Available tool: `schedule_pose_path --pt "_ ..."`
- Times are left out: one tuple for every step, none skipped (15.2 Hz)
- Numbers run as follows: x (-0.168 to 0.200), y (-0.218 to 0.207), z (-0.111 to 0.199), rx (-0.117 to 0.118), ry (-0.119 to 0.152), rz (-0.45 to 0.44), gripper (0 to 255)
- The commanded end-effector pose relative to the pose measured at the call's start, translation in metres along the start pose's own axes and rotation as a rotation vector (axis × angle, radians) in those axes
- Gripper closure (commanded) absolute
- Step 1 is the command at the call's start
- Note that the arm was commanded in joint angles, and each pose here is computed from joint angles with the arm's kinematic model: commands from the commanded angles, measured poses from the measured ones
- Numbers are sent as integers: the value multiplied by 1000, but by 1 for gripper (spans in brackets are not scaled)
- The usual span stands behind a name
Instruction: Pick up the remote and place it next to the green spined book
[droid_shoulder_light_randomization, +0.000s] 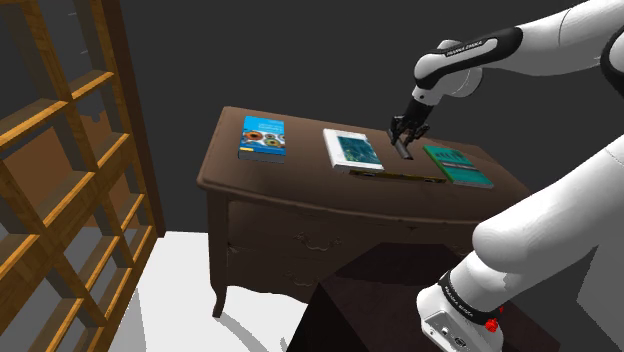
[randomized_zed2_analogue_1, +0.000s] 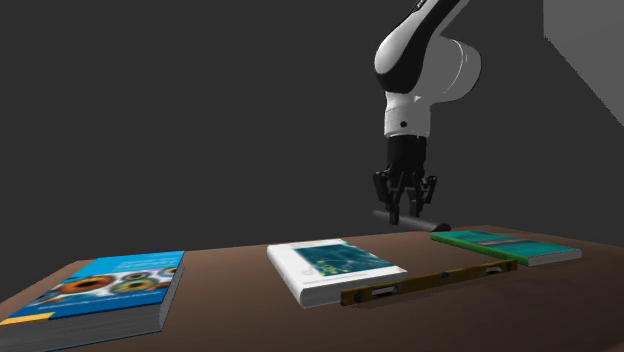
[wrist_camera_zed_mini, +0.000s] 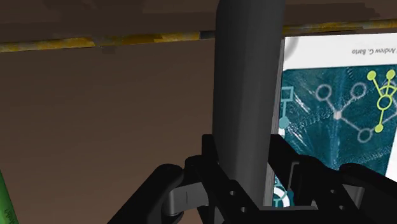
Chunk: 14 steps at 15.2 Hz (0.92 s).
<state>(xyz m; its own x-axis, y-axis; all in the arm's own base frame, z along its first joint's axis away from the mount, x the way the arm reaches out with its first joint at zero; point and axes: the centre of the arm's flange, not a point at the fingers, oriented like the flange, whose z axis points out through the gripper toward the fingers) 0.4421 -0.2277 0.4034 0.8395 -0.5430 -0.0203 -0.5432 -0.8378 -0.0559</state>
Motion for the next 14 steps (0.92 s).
schedule_pose_path --pt "9 25 -2 0 0 -2 255" --pt "12 38 -2 0 0 -2 255" --pt "16 51 -3 0 0 -2 255" --pt "21 66 -4 0 0 -2 255" --pt "21 66 1 0 0 -2 255" --pt "21 66 6 0 0 -2 255" --pt "21 67 12 0 0 -2 255" --pt "21 67 17 0 0 -2 255" --pt "21 67 22 0 0 -2 255" --pt "21 68 27 0 0 -2 255" --pt "21 68 33 0 0 -2 255" --pt "22 68 38 0 0 -2 255" --pt "22 68 43 0 0 -2 255" --pt "22 69 48 0 0 -2 255"
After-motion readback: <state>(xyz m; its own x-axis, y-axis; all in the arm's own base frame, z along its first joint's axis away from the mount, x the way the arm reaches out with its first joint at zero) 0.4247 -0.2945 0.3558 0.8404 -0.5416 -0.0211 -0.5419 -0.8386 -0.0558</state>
